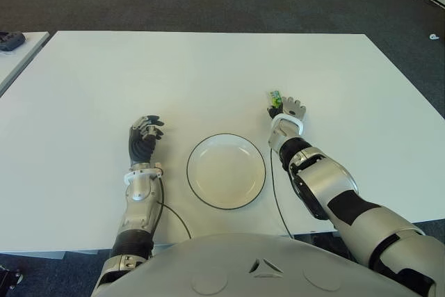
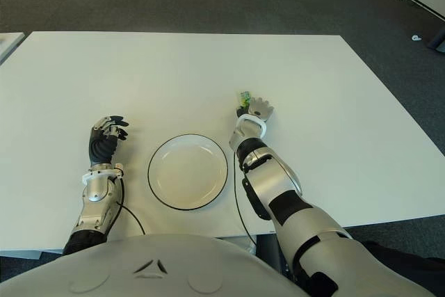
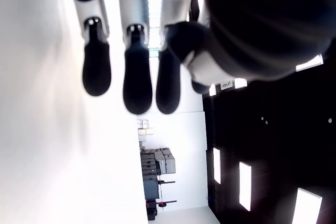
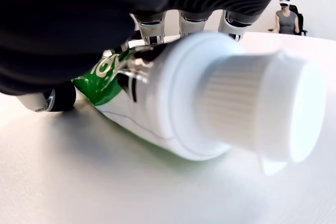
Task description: Put the toothpaste on the table into the plate.
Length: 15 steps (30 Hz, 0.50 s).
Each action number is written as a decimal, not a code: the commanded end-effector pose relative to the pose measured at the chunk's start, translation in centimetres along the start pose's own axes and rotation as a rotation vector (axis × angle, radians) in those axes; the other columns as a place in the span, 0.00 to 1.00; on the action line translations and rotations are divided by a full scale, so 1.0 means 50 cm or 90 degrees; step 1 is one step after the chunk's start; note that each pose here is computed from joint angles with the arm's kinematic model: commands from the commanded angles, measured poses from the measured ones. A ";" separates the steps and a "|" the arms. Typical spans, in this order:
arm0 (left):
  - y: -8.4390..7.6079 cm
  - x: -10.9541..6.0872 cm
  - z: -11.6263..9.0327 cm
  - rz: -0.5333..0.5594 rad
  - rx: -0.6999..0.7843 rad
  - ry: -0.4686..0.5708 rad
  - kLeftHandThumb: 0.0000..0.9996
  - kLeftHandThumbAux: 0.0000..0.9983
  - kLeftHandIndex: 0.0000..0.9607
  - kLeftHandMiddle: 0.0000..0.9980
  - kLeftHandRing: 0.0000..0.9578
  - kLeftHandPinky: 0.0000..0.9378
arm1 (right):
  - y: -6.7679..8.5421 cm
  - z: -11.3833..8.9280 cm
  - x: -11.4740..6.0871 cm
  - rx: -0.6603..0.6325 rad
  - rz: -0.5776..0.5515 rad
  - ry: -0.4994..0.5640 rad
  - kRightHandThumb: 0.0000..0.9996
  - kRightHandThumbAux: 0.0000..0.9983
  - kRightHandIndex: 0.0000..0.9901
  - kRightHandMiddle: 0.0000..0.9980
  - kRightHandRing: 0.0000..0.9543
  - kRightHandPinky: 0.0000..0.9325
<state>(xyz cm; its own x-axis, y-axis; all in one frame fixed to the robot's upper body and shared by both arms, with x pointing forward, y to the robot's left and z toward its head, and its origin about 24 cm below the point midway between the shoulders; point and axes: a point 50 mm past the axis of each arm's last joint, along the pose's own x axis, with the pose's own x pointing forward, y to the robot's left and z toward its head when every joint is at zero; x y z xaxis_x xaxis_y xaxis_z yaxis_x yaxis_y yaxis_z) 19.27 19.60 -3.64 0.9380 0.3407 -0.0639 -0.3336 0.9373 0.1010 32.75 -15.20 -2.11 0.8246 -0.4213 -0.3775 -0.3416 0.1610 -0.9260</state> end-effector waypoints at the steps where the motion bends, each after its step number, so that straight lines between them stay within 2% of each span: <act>1: 0.008 -0.021 -0.032 0.011 0.015 0.060 0.83 0.68 0.42 0.49 0.64 0.64 | 0.053 -0.038 -0.008 -0.031 0.073 0.041 0.55 0.26 0.00 0.00 0.00 0.00; 15: 0.011 -0.018 -0.031 0.016 0.014 0.066 0.83 0.68 0.42 0.50 0.65 0.64 | 0.040 -0.027 -0.006 -0.028 0.058 0.030 0.54 0.25 0.00 0.00 0.00 0.00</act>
<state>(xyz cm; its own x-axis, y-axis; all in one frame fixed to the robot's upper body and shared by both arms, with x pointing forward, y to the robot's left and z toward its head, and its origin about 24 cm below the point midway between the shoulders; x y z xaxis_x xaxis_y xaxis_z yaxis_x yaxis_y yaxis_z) 19.27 19.71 -3.65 0.9354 0.3459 -0.0731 -0.3379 0.9355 0.1037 32.85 -15.08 -1.99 0.8346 -0.4099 -0.3680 -0.3464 0.1290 -0.9292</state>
